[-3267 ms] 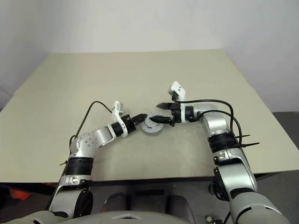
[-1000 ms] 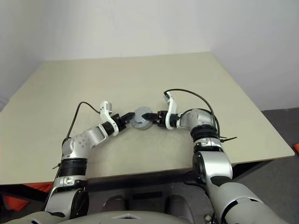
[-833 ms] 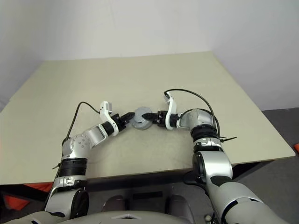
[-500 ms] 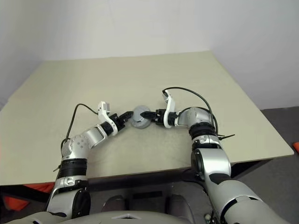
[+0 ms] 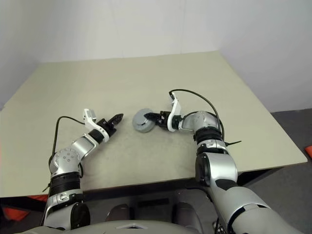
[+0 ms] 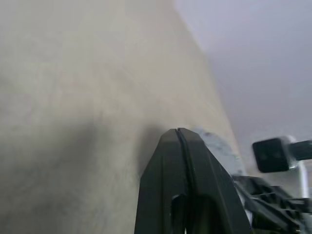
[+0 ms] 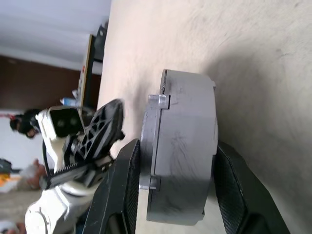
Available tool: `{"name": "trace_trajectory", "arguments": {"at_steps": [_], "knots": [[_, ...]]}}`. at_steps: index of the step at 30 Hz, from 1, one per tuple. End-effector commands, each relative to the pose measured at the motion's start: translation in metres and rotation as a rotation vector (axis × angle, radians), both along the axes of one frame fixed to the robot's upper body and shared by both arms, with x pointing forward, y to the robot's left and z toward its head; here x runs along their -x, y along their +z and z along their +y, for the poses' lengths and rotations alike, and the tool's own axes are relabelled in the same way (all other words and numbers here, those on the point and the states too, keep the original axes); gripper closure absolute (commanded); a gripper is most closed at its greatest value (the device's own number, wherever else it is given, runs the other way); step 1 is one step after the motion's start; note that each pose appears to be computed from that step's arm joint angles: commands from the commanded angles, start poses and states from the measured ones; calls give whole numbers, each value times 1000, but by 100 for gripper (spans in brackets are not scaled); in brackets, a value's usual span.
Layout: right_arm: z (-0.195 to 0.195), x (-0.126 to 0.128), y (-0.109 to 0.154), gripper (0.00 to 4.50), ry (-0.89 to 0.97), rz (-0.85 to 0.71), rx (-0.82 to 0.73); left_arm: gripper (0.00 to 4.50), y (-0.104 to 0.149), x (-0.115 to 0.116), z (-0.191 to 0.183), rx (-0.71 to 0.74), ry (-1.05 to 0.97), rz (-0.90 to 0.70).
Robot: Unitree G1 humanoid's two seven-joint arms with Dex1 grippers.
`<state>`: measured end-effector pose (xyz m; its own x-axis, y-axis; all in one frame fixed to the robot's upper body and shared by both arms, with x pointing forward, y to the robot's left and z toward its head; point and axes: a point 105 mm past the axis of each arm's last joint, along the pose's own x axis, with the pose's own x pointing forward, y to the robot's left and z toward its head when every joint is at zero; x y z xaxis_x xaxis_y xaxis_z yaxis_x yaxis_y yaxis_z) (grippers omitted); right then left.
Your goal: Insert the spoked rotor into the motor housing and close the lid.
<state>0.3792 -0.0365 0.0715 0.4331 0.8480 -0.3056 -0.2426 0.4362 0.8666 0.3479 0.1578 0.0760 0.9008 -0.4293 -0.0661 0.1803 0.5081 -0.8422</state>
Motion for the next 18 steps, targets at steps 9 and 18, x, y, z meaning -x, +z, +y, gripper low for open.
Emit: {"name": "trace_trajectory", "arguments": {"at_steps": [9,18], "knots": [[9,0,-8,248,-10,20,54,450,9,3,2,3,18,-36],[12,-13,23,248,-78,37,-116,450,11,5,2,36,29,-38]]}}
